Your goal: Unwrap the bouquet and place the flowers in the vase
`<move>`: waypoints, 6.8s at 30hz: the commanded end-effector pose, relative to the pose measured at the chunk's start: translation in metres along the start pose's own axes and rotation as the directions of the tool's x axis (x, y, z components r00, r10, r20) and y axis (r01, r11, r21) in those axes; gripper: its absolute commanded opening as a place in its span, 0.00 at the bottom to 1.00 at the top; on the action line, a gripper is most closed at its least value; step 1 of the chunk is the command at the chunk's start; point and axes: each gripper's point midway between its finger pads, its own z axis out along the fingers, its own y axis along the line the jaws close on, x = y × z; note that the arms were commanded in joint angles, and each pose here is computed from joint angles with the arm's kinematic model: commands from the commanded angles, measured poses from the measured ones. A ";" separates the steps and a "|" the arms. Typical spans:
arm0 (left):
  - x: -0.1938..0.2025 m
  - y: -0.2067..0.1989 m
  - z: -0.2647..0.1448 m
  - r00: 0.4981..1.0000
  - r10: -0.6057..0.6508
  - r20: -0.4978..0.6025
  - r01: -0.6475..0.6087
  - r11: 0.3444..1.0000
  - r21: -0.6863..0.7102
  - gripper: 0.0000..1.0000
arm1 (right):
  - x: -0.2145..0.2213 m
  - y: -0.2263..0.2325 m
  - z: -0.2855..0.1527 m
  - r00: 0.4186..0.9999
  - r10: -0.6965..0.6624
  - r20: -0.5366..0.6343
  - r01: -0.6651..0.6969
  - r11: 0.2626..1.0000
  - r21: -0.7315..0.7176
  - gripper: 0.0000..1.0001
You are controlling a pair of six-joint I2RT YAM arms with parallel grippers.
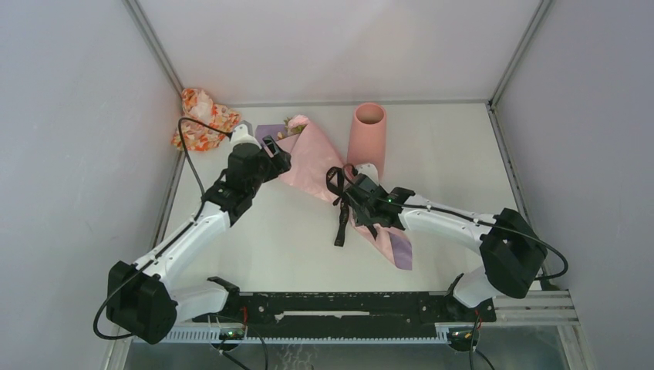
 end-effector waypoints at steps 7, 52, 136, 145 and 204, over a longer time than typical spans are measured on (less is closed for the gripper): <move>-0.001 -0.009 -0.003 1.000 -0.021 0.018 0.020 0.999 0.038 0.74 | 0.012 -0.001 0.015 1.000 0.021 -0.019 -0.021 0.999 0.030 0.43; -0.005 -0.036 -0.045 0.993 0.076 0.090 -0.090 0.981 0.173 0.74 | -0.039 0.017 -0.052 0.986 0.113 0.125 -0.093 0.983 -0.156 0.00; 0.135 -0.160 -0.081 0.948 0.316 -0.040 -0.237 0.783 0.575 0.72 | -0.080 -0.012 -0.009 0.980 0.182 0.081 -0.144 0.930 -0.338 0.00; 0.181 -0.177 -0.073 0.934 0.253 -0.254 -0.058 0.807 0.588 0.73 | -0.086 -0.020 -0.006 0.981 0.174 0.090 -0.136 0.936 -0.325 0.00; 0.240 -0.108 0.005 0.862 0.150 -0.484 -0.080 0.983 0.164 0.18 | -0.089 -0.020 -0.005 0.980 0.182 0.083 -0.138 0.918 -0.373 0.00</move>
